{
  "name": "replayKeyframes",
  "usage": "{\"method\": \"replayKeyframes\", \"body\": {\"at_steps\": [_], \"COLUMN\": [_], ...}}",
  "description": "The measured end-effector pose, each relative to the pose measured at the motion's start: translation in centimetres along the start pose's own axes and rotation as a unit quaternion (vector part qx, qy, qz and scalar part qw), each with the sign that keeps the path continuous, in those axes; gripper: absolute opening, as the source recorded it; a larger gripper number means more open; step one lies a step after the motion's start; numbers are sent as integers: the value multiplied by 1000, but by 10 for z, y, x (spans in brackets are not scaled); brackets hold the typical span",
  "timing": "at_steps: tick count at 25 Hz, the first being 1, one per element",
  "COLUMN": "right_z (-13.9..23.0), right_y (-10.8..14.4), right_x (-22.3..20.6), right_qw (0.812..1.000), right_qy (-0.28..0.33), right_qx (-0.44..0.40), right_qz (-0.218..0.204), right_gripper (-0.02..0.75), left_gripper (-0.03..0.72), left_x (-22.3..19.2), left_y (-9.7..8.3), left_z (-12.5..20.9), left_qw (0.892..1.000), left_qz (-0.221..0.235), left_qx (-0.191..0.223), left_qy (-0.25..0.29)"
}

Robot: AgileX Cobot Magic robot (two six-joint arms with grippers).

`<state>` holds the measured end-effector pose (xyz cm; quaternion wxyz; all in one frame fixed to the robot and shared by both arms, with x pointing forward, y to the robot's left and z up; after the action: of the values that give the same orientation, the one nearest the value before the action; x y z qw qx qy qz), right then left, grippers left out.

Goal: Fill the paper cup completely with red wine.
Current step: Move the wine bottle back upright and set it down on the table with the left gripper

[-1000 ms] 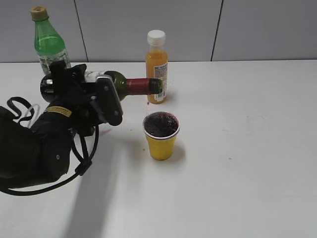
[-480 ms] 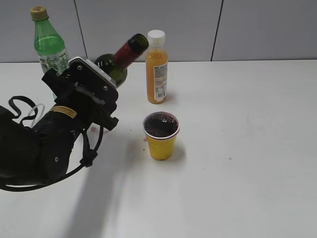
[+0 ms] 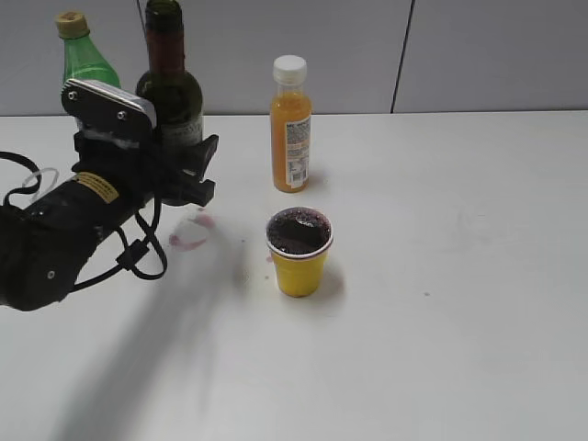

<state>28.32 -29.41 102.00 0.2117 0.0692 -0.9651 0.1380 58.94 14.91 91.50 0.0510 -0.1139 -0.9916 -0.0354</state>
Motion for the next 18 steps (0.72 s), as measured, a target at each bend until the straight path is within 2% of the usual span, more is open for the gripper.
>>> {"method": "replayKeyframes", "body": {"at_steps": [5, 7, 18], "right_z": [0, 0, 0], "right_y": [0, 0, 0], "right_x": [0, 0, 0], "right_qw": [1000, 1000, 1000], "right_qy": [0, 0, 0], "right_qx": [0, 0, 1], "right_qz": [0, 0, 0], "right_gripper": [585, 585, 585], "left_gripper": [552, 552, 552], "left_x": [-6, -10, -42], "left_y": [9, 13, 5], "left_z": [-1, 2, 15], "left_qw": [995, 993, 988], "left_qz": [73, 89, 122], "left_qx": [66, 81, 89], "left_qy": [-7, -2, 17]}}
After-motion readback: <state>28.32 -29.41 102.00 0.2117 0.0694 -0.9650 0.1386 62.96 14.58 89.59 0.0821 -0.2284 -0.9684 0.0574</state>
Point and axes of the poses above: a point on each arm's last joint axis where the gripper is mounted, x pointing back along that axis away from the gripper, y along the wrist's bending axis when the last joint is at zero, z = x × y, the point moved 4 cm from there along -x, pointing out along that axis toward the gripper, and after that the axes turned 13 degrees about x, right-handed, at the moved point
